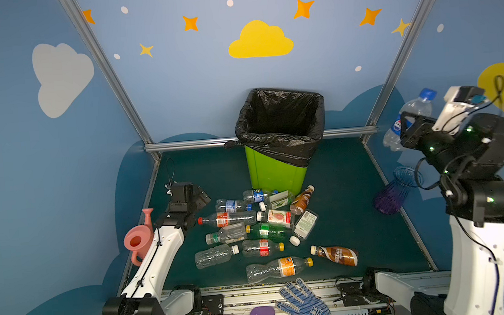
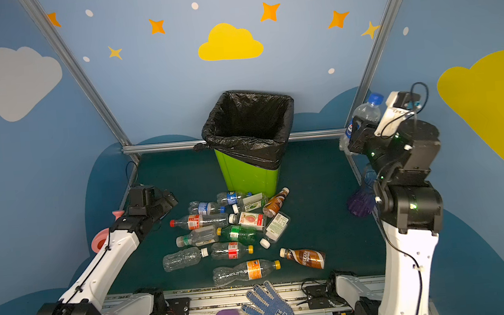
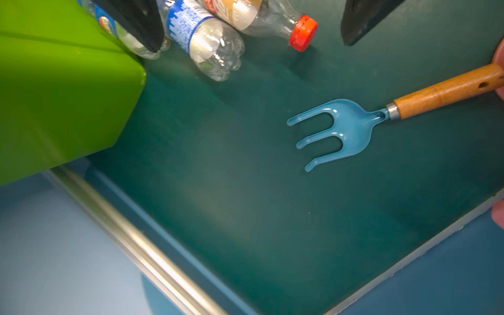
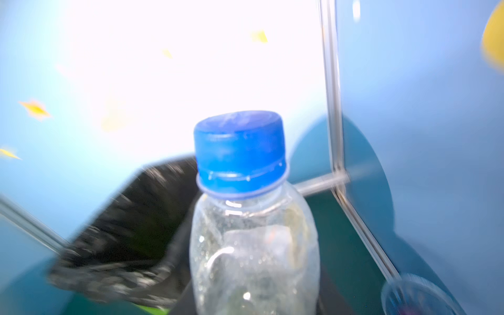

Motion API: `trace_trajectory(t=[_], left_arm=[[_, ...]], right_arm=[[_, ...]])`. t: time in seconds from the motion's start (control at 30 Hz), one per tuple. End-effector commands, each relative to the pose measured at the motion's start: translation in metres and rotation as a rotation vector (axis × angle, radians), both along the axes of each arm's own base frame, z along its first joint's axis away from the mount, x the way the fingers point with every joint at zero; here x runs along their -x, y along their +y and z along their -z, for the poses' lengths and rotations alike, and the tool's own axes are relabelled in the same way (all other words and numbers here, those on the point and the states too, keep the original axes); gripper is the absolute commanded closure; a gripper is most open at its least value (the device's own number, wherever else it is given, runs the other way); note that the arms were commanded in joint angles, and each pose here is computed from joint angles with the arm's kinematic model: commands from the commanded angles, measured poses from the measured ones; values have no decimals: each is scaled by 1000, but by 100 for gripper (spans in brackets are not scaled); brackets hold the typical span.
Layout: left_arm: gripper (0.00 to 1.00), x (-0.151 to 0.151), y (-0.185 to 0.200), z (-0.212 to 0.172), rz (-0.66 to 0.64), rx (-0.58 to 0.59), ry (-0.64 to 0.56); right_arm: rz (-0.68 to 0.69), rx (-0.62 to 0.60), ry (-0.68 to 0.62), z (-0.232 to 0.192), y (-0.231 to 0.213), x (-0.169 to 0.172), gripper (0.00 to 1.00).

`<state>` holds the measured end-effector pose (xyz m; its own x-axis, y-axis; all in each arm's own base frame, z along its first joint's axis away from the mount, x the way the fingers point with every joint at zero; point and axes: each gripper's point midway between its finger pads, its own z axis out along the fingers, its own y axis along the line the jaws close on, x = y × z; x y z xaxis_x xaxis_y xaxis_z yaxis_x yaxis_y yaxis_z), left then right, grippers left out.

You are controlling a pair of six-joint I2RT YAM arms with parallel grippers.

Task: Throw the plastic bottles in the bin
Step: 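Lift the blue-cap bottle up and over the bin with the right gripper, then open the right gripper above the bin to drop the bottle, then reach the left gripper across to the brown Nescafe bottle while right arm lowers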

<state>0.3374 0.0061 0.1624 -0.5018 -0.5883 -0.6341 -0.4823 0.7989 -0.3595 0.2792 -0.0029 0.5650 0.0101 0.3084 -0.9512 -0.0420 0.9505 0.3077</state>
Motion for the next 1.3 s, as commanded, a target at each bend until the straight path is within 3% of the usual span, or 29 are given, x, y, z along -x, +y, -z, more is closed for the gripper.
trace_trajectory(t=[0.0, 0.1, 0.17, 0.27, 0.33, 0.47, 0.53, 0.6, 0.73, 0.9, 1.27], left_arm=[[0, 5, 6, 4, -22, -24, 52], [0, 7, 4, 9, -15, -16, 96], [0, 9, 3, 13, -15, -7, 120], [0, 11, 3, 16, -24, 2, 129], [0, 14, 5, 15, -30, -9, 134], [0, 19, 11, 3, -42, -41, 110], [0, 19, 12, -6, -47, -45, 77], [0, 19, 12, -10, -55, -38, 53], [0, 23, 10, -15, -62, -37, 42], [0, 26, -1, -17, -24, -76, 43], [0, 24, -41, -22, 139, -327, 67]], right_arm=[[-191, -104, -67, -17, 33, -41, 64], [-398, -68, 55, 9, 108, -102, 63], [-527, 55, 209, 50, 172, -137, 55], [-565, 126, 352, 85, 201, -166, 41], [-513, 127, 338, 74, 186, -168, 17], [-339, 112, 153, 7, 135, -133, 8], [-285, 89, -4, -23, 114, -103, 5], [-247, 49, -36, -16, 94, -87, 4], [-174, 18, 98, 40, 58, -75, 2], [-128, -108, 279, 130, 29, -74, 2], [-86, -372, 664, 322, 22, -54, 2]])
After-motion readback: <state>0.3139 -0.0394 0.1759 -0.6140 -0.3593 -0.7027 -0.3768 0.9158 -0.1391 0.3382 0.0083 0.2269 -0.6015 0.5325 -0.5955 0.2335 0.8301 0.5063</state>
